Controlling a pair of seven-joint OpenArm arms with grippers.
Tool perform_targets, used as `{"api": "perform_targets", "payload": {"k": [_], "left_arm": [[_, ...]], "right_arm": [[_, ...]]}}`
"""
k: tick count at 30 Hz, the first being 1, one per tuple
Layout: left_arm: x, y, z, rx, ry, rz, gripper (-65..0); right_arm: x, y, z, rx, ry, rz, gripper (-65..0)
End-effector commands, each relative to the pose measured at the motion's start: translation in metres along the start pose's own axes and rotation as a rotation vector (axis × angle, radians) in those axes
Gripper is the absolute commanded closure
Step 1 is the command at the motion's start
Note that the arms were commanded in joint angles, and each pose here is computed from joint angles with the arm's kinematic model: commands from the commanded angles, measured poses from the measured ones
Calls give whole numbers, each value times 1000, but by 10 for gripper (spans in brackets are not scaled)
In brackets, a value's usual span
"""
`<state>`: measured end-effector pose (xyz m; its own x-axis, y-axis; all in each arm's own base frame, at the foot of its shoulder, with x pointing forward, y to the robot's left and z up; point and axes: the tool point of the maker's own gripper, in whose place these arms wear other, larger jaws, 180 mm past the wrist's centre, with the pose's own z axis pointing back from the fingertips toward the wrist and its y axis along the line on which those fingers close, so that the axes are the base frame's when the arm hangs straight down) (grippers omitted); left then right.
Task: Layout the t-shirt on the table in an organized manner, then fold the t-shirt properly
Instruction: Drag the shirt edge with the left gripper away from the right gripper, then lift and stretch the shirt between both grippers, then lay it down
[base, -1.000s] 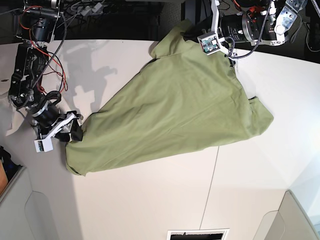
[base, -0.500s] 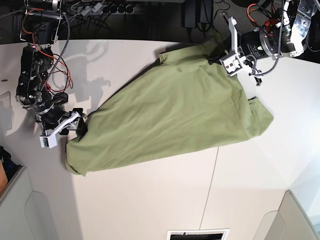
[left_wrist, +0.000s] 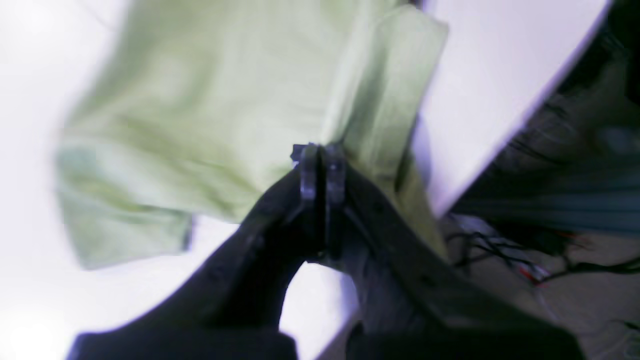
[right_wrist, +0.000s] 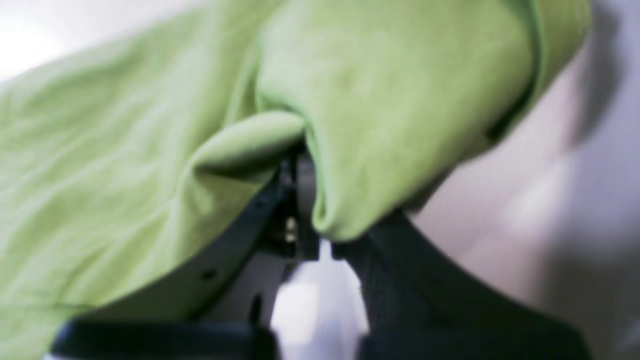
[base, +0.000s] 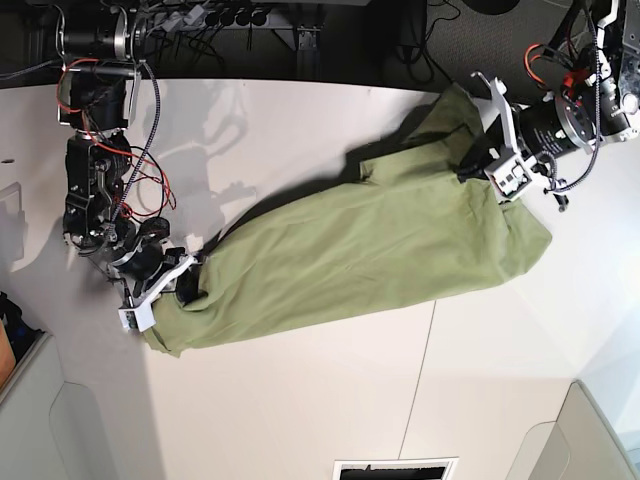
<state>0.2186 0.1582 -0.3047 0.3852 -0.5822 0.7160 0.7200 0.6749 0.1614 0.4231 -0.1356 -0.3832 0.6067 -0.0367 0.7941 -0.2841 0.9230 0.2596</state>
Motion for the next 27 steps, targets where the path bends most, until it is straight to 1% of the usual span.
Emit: {"api": "perform_targets", "payload": {"k": [1,4,7,9,11,14,17,22,25,27], "left_arm": [[10,8,3,18,-35,-15,0],[17,20,4,53,-48,-19,0],[23,29,7,65,-55,-48,0],[28,36,9,78,-58,-72,0],[32,43,11,91,-59,-92,0],[38,55,14,123,-64,-107,0],[47,65,17,147,-78,-132,0],[67,85,23,201,-111,-173,0],[75,100,27,252,-130,-158,0],[72,112,25,268,-128,-138,0]], "right_arm": [[40,1,8,15,-105,33,0],[65,-2,24,-11,-149,62,0],[95,-7,46,-44,-225,90,0],[113,-11,62,-51,-277,91,0],[127,-15,78,-52,-321,90,0],[140,-20,95,-65,-353,106,0],[144,-21,102,-72,-354,129,0],[143,-23,102,-77,-346,130,0],[138,-27,97,-77,-329,116,0],[132,-30,91,-74,-316,97,0]]}}
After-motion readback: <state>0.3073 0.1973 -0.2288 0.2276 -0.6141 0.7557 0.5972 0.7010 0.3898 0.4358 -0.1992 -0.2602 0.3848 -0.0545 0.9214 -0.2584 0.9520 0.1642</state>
